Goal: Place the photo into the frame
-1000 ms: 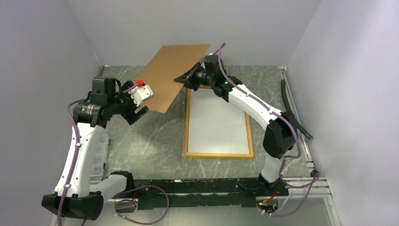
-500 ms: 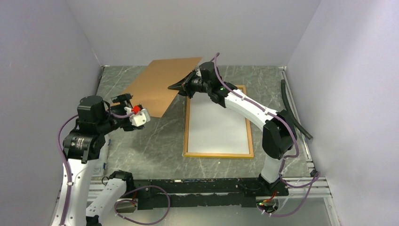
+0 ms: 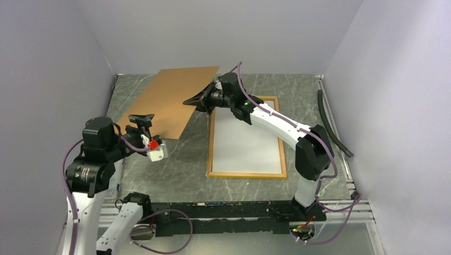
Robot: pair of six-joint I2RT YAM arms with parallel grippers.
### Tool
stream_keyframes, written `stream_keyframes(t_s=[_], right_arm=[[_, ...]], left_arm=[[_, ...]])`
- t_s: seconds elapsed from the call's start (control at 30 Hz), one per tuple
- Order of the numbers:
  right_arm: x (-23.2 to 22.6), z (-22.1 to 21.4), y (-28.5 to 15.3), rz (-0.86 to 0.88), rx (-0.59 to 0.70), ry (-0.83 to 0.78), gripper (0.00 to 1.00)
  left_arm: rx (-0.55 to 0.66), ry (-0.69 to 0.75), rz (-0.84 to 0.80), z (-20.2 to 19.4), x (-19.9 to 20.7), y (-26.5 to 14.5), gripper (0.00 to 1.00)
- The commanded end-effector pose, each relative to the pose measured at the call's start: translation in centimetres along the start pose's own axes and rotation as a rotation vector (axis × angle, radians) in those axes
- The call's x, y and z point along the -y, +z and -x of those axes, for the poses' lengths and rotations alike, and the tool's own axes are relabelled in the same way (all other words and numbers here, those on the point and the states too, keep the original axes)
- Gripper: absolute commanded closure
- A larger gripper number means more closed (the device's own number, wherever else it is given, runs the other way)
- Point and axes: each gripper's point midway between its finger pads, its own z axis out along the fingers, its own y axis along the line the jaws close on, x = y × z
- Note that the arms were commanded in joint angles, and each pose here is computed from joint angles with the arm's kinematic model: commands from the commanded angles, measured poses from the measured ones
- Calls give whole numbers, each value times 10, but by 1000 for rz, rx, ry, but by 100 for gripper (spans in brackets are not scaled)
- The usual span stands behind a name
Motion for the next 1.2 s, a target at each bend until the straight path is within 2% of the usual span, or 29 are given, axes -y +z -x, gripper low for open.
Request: stream_keyframes(t_s=[0.0,0.23,0.5,0.7,0.9,0.97,1.07,1.13,1.17], right_arm=[[-67,-10,-19,215,-29,-36,100],[-71,-9,-21,210,-17,-43,100],[-77,-20,-18,227,-26,-39,100],[-75,-34,-13,231,-45,-27,100],[-70,-43,-7,216,-48,-17,100],[-71,-43,-8,215,-38,-19,97],[-73,-47,-7,232,-54,-34,84],[-72,-51,-6,239,-81,-53,72],[-69,-53,-5,233,-94,-65,65]], left_arm=[[6,65,-94,3,27,-8,24],[-19,76,-208,2,51,-22,24],[74,43,27,18,9,-11,29],[75,2,-1,13,6,2,33],[63,2,11,7,0,7,52],[59,1,4,6,2,8,59],[57,4,1,5,3,8,76],[61,8,20,5,1,9,93],[63,13,30,5,0,9,97]])
